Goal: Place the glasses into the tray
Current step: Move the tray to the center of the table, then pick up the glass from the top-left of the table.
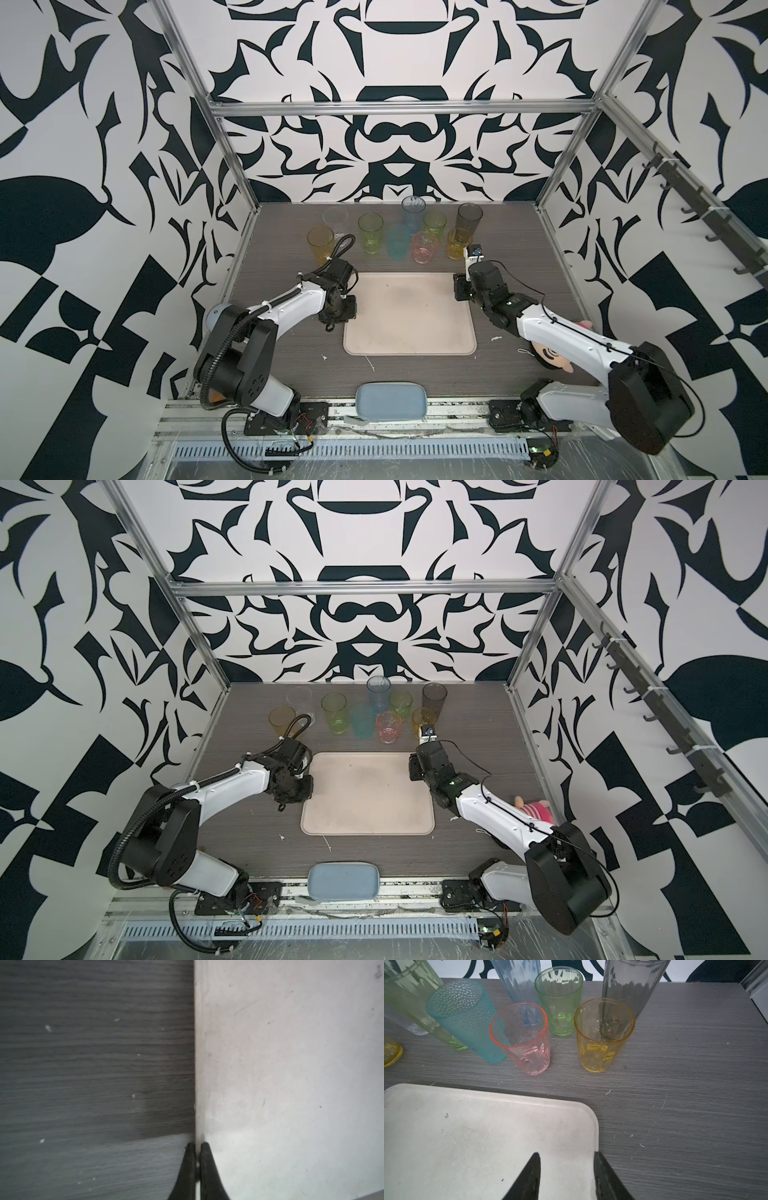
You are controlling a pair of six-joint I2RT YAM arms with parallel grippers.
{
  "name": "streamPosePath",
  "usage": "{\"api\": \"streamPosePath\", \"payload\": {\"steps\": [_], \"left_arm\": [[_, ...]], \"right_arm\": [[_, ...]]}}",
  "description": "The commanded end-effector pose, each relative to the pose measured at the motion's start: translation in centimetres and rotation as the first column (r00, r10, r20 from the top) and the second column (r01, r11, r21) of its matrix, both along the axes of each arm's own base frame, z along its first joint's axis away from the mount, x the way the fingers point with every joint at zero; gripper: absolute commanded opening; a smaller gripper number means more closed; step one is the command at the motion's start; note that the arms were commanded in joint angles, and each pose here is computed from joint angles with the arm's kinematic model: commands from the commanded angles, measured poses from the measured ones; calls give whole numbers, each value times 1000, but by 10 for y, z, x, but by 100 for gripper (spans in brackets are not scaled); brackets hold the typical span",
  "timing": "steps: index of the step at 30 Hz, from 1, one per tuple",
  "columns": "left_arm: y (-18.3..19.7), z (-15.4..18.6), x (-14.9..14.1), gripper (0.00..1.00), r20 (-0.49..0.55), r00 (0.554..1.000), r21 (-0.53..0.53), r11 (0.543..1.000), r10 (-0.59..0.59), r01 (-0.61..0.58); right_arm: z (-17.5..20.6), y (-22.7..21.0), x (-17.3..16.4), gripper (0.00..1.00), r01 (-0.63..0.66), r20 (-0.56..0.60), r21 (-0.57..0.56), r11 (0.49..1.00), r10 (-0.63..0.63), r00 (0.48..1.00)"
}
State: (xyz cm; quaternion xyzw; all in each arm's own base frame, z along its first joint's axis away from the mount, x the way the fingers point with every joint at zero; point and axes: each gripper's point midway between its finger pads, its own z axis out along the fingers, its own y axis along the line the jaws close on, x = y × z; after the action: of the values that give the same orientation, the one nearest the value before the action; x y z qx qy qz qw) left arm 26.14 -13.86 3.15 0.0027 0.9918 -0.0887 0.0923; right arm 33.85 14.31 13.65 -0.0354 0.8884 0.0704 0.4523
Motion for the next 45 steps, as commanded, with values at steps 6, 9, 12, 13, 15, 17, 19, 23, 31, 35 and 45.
{"api": "streamPosePath", "payload": {"steps": [6, 9, 12, 13, 15, 17, 19, 23, 31, 35, 45], "left_arm": [[20, -8, -1, 0, -41, 997, 75, 996, 60, -57], [20, -9, 0, 0, -43, 997, 79, 995, 68, -64], [21, -6, 1, 14, -39, 996, 85, 993, 83, -80], [21, -4, 2, 20, -40, 995, 84, 993, 92, -89], [20, 5, 3, 30, -38, 992, 77, 990, 118, -115], [22, 17, 7, 45, -13, 987, 72, 984, 163, -161], [22, 31, 12, 53, 19, 981, 51, 980, 191, -191], [24, 65, 25, 64, 112, 965, -12, 971, 237, -237], [71, 135, 63, 76, 268, 859, -136, 900, 437, -415], [97, 163, 85, 76, 328, 790, -190, 855, 518, -482], [126, 186, 132, 76, 301, 732, -263, 791, 611, -552]], "right_arm": [[19, 3, 6, 45, -5, 59, 24, 1000, 3, 998], [18, 3, 6, 45, -6, 54, 23, 1000, 5, 999], [17, 4, 6, 45, -7, 53, 23, 1000, 6, 999], [17, 4, 6, 45, -9, 51, 22, 1000, 8, 999], [17, 4, 6, 45, -7, 51, 22, 1000, 6, 999], [17, 3, 6, 45, -4, 52, 22, 1000, 3, 999], [18, 3, 6, 45, -4, 56, 24, 1000, 2, 998], [18, 4, 5, 46, -8, 57, 33, 999, 6, 998], [14, 9, 4, 50, -28, 40, 43, 999, 26, 999], [13, 9, 4, 53, -32, 36, 43, 999, 30, 999], [4, 12, 6, 53, -36, 15, 40, 999, 36, 999]]}}
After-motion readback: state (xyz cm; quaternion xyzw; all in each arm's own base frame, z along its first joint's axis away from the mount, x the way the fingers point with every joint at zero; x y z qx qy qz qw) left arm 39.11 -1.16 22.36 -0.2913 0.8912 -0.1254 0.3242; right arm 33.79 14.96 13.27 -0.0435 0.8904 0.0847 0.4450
